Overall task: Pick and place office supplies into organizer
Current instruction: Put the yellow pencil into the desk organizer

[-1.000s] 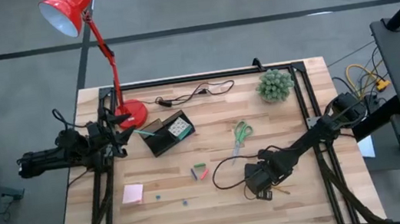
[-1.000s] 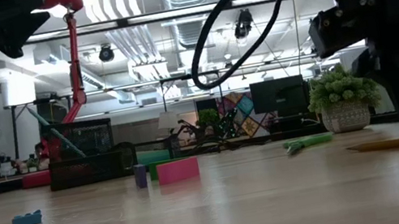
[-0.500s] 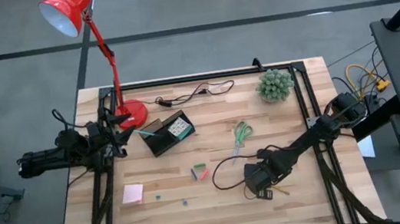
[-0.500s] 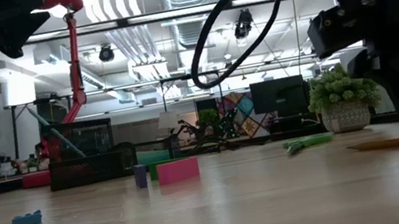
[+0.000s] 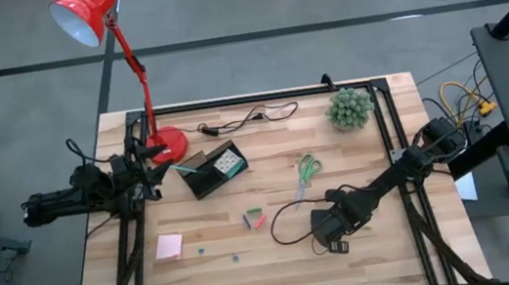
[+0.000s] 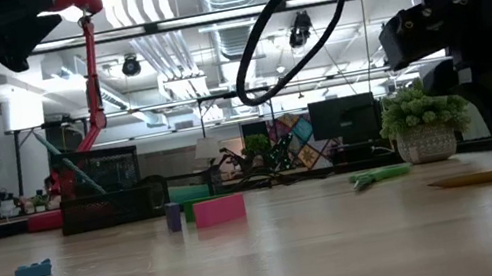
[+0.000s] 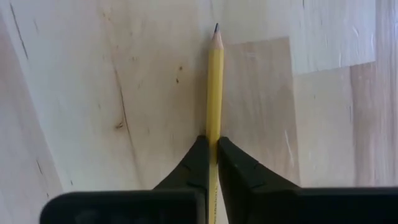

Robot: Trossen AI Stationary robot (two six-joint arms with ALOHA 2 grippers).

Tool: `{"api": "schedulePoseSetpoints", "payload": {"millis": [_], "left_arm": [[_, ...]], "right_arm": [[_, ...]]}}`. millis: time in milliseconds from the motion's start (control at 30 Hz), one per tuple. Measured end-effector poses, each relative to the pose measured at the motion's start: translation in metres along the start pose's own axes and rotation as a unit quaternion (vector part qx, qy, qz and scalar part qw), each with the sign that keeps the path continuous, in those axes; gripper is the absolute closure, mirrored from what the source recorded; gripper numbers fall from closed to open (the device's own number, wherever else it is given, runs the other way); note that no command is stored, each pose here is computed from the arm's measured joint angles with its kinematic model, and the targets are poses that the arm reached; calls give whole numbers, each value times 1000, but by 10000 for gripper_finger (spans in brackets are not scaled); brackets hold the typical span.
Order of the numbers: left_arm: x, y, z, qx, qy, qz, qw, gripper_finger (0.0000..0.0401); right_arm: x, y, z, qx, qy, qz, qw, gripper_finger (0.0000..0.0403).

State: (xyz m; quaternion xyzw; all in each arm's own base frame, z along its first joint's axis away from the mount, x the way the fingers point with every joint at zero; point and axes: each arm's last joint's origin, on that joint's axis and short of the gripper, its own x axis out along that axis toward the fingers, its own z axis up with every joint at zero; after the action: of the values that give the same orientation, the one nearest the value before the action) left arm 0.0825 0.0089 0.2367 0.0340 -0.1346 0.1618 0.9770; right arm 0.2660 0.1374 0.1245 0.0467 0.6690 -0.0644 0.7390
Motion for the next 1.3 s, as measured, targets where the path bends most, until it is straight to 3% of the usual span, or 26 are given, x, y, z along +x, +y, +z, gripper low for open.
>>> {"api": "schedulePoseSetpoints", "payload": {"millis": [433, 900, 1300], "left_arm": [[0, 0, 0, 0, 0, 0, 1000, 205], [0, 0, 0, -2, 1, 0, 1000, 205], [0, 0, 0, -1, 2, 0, 1000, 205]], "right_arm": [[-9, 2, 5, -31, -20, 2, 999, 394], [-15, -6, 12, -19, -26, -4, 999, 394], [-31, -7, 34, -22, -59, 12, 998, 394]]}}
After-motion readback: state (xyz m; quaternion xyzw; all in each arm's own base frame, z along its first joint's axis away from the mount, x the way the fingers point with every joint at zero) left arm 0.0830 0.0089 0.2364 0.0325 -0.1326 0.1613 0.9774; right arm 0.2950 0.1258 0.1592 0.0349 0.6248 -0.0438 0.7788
